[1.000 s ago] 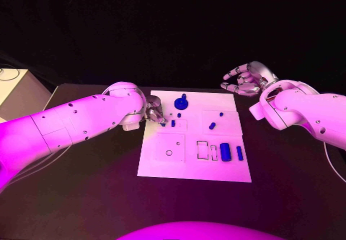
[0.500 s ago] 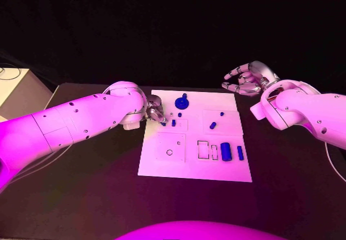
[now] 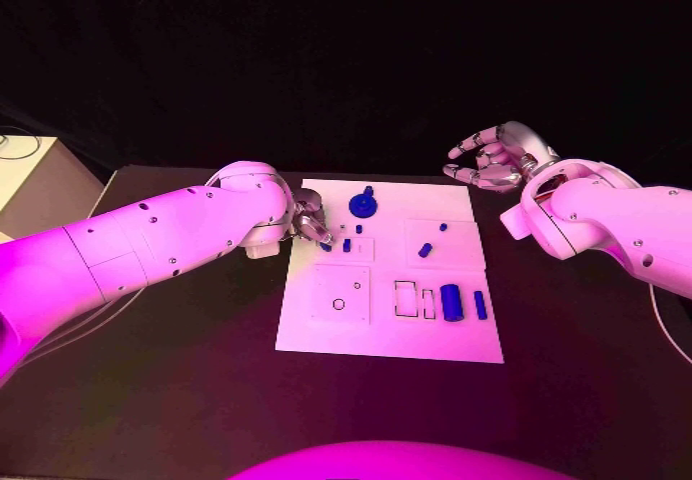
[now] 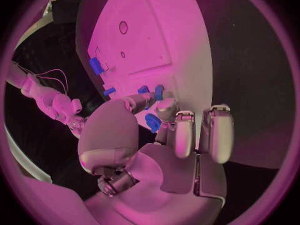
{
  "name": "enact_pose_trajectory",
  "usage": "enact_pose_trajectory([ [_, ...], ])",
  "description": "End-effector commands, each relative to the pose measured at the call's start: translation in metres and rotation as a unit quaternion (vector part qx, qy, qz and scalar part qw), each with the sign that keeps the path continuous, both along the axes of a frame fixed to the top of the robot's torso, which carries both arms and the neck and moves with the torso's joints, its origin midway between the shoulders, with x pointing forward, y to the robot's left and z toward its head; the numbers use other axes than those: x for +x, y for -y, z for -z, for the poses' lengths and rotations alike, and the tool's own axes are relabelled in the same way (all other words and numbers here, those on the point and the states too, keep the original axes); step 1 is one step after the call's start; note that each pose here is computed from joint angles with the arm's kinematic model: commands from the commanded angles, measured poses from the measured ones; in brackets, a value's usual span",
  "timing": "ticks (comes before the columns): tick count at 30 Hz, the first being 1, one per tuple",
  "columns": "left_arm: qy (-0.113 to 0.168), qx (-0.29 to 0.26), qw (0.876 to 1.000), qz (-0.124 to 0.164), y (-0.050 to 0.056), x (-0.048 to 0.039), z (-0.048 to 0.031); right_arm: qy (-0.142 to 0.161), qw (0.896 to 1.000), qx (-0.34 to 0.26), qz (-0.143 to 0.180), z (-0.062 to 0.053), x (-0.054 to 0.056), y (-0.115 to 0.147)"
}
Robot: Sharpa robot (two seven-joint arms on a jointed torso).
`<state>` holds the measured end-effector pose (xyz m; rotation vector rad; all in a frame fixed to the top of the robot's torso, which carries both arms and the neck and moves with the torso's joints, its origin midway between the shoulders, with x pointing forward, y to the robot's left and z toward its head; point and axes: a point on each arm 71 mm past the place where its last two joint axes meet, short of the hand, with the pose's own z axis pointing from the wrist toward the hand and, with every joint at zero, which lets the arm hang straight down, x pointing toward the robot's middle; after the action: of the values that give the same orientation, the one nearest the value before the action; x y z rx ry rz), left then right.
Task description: Assemble the parts on the task board
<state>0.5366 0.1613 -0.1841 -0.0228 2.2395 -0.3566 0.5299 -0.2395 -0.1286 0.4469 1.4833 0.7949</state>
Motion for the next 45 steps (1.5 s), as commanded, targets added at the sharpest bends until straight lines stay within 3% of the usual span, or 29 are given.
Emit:
enact_pose_trajectory([
  [1,-0.025,0.018,0.999,0.008,-0.0001,-0.0044,0.0118,0.0,1.0,-0.003,-0.008,0.0002,-0.0007,-0.0016],
  [45,-0.018,0.025,0.999,0.01,0.0044,-0.0047,0.0146,0.007,1.0,-0.002,-0.009,-0.001,-0.003,-0.0016],
])
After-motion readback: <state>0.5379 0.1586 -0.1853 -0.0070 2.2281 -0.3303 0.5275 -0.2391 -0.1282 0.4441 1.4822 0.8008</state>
